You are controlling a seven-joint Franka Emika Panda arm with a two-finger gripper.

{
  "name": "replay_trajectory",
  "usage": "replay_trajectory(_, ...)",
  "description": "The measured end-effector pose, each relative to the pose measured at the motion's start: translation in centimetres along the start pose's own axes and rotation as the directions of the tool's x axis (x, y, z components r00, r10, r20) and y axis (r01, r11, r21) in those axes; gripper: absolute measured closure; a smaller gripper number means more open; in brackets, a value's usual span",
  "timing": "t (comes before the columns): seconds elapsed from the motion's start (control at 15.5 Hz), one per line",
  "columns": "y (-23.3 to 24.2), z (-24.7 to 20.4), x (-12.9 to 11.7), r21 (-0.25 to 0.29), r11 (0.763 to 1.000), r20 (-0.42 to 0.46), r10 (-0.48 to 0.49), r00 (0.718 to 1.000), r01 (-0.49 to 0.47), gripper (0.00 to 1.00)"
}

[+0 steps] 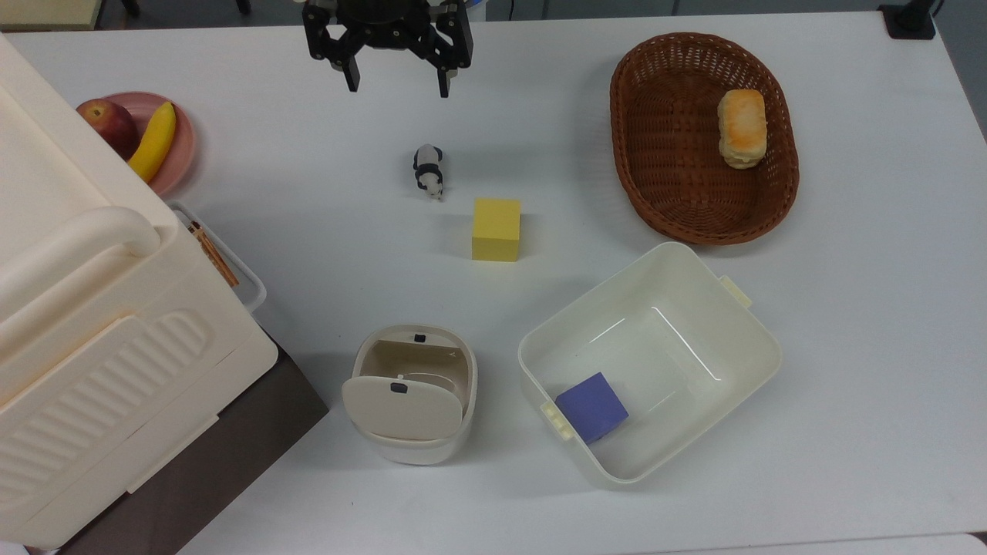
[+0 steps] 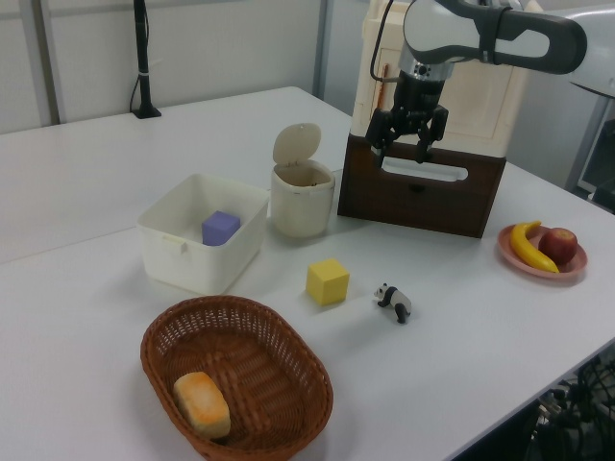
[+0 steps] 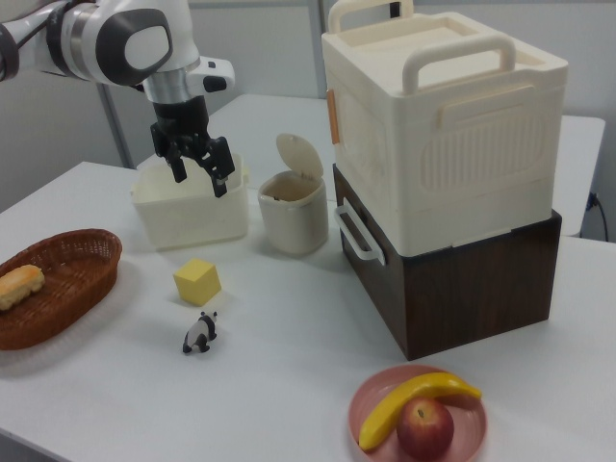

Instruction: Close the trash can

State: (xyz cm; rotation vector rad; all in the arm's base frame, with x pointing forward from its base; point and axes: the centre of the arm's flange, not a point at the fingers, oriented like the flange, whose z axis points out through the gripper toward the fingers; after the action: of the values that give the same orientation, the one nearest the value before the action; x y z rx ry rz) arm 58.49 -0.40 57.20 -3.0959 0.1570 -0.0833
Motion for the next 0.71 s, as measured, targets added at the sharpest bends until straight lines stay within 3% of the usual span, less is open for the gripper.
replay_trajectory(0.71, -0.2, 0.31, 0.05, 0.0, 1.0, 0.005, -0.003, 1.0, 0.003, 0.0)
